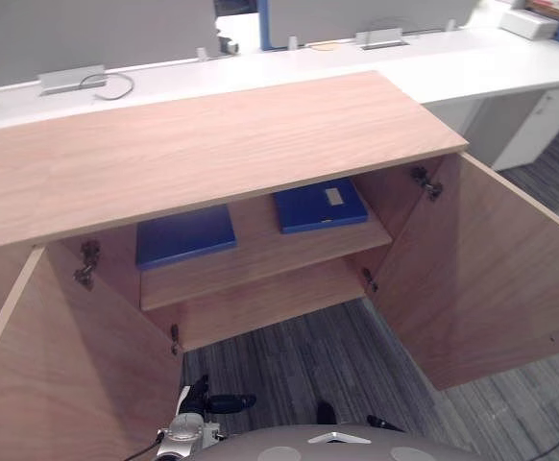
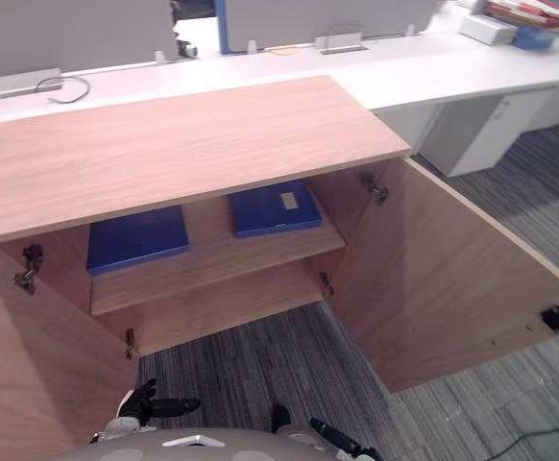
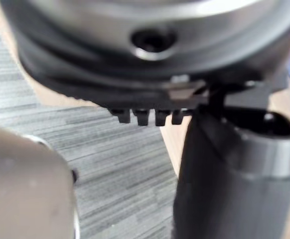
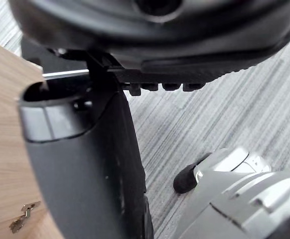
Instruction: Walk over to the cabinet, pick up the folder, carry it to the office cabinet, place the folder inside the office cabinet, then close the office cabinet door
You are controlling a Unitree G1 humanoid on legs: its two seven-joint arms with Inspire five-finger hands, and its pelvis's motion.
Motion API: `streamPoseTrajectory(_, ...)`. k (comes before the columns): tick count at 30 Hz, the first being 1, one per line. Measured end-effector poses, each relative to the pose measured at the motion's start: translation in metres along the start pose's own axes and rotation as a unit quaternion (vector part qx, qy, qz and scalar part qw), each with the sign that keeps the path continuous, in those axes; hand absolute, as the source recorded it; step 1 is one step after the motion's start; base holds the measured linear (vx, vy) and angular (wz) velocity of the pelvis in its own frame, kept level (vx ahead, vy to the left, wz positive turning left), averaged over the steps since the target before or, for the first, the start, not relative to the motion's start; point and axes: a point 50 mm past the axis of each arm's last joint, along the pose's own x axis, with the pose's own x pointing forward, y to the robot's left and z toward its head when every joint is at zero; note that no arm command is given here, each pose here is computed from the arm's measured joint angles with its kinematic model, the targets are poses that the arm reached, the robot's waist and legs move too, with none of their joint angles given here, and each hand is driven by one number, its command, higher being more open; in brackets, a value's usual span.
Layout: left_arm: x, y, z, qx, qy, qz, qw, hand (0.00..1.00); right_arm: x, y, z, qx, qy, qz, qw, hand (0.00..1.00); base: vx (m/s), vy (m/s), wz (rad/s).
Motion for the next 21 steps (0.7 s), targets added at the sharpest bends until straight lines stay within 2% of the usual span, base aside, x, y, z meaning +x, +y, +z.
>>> streamPoseTrajectory(4,-0.002,-0.01,-0.001,-0.036,0.002,-0.001,0.999,1.0,0.001,-0.003,0.008,0.018,-0.009,-0.008,1.0,1.0,-0.05,0.11,-0.75)
streamPoseTrajectory(8,-0.002,-0.001,-0.001,-0.072,-0.004,0.018,0.997,1.0,-0.001,0.005,0.006,0.012,-0.015,0.0,1.0,1.0,-0.04,0.086,-0.79)
streamPoseTrajectory(16,-0.002,-0.007,0.002,-0.073,-0.01,0.005,0.997,1.0,-0.002,0.004,0.008,0.018,-0.031,0.007,0.999,1.0,0.07,0.076,-0.77)
streamPoseTrajectory(21,-0.004,-0.012,0.001,-0.101,-0.009,0.005,0.995,1.0,-0.003,-0.005,0.003,0.065,-0.027,-0.005,0.998,1.0,0.09,-0.019,-0.46)
